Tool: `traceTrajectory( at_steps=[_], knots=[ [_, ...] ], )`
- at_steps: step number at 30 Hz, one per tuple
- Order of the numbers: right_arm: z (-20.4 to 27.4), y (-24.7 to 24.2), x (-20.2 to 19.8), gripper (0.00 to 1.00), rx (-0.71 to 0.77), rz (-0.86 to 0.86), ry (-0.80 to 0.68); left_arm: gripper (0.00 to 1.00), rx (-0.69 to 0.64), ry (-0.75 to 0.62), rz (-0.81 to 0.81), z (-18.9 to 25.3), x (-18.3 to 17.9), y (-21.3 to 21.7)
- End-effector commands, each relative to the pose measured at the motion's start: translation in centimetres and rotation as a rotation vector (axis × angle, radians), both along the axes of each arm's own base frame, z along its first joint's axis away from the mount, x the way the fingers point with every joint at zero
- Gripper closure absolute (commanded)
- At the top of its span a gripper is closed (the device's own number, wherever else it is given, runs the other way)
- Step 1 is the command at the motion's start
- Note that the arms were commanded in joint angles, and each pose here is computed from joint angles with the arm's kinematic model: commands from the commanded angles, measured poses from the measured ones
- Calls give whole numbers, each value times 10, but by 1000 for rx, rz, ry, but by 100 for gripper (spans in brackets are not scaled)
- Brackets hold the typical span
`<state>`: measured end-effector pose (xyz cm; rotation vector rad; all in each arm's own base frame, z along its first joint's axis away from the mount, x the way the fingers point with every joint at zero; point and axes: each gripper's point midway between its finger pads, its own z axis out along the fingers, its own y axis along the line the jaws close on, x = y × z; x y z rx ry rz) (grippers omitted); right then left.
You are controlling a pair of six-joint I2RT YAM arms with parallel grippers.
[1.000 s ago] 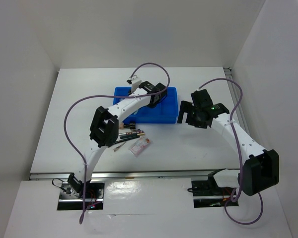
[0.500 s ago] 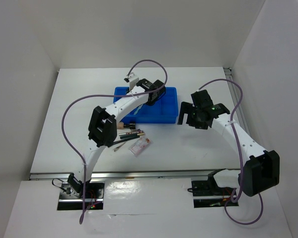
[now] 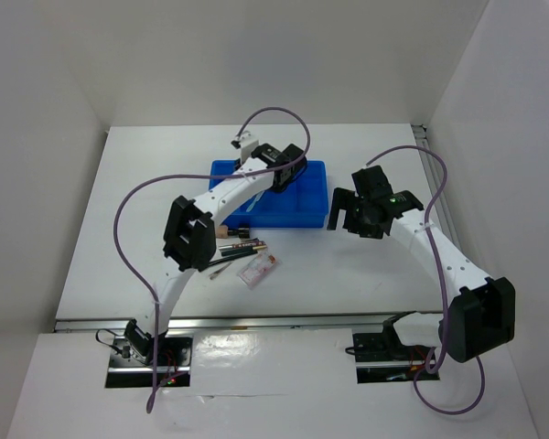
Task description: Organize the makeup
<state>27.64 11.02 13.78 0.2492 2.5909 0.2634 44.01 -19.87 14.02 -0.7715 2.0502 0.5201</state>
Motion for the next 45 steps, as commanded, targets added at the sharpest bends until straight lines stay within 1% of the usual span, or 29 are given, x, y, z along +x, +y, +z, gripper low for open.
traceTrajectory(
  at_steps=[1,2,3,5,6,8,11,15,19,21,22,24,26,27,28,29,30,31,33,35,36,37,38,39,40,41,43,44,45],
  knots=[
    [17,-1,2,0,11,2,-40,91,26,-19,-78,3,8,-17],
    [17,-1,2,0,11,2,-40,86,22,-27,-88,8,8,-17],
    [17,-1,2,0,11,2,-40,75,29,-24,-115,9,7,-22],
    [14,-2,0,0,8,2,-32,66,22,-40,-140,10,8,-30],
    [14,-2,0,0,8,2,-32,58,32,-34,-166,11,7,-36],
    [14,-2,0,0,8,2,-32,52,39,-40,-163,12,8,-35],
    [16,-2,-1,0,11,2,-40,48,39,-40,-163,12,8,-35],
    [13,-3,-2,0,8,2,-32,47,31,-44,-151,22,3,-31],
    [15,-1,-3,0,18,7,-38,48,21,-78,-172,63,-8,-25],
    [25,0,1,0,29,7,-71,48,27,-90,-203,82,-11,-21],
    [32,2,2,0,45,13,-90,48,23,-99,-239,105,-18,-16],
    [57,8,7,0,85,36,-168,48,23,-70,-251,110,-25,2],
    [73,16,8,0,103,86,-227,48,20,-11,-326,115,-34,15],
    [84,19,10,2,128,96,-272,49,25,24,-328,117,-49,39],
    [91,29,8,4,156,147,-288,49,7,21,-362,119,-51,43],
    [93,34,8,4,175,162,-293,49,0,73,-404,113,-63,49],
    [95,41,6,5,194,191,-296,49,-4,102,-400,107,-83,70],
    [99,51,4,7,224,225,-305,49,-10,116,-416,103,-93,75],
    [94,71,-2,7,253,267,-274,51,-41,196,-383,78,-122,97],
    [78,90,-6,5,239,292,-232,51,-94,187,-379,81,-148,111],
    [76,116,-19,4,246,342,-227,51,-134,220,-369,65,-162,114],
    [66,125,-16,3,209,335,-228,51,-157,219,-368,62,-169,119],
    [63,145,-29,1,207,370,-212,51,-220,184,-363,65,-177,119],
    [66,157,-28,1,209,376,-223,51,-232,211,-342,54,-185,128],
    [55,167,-25,1,179,371,-211,51,-254,200,-340,53,-187,130],
    [53,184,-35,1,189,389,-205,51,-285,192,-345,55,-191,130],
    [48,206,-30,1,185,380,-240,51,-302,168,-323,58,-189,136],
    [46,220,-37,1,192,412,-256,51,-303,149,-333,65,-188,136],
    [41,232,-33,1,207,386,-262,51,-306,121,-335,75,-186,138]
  ],
)
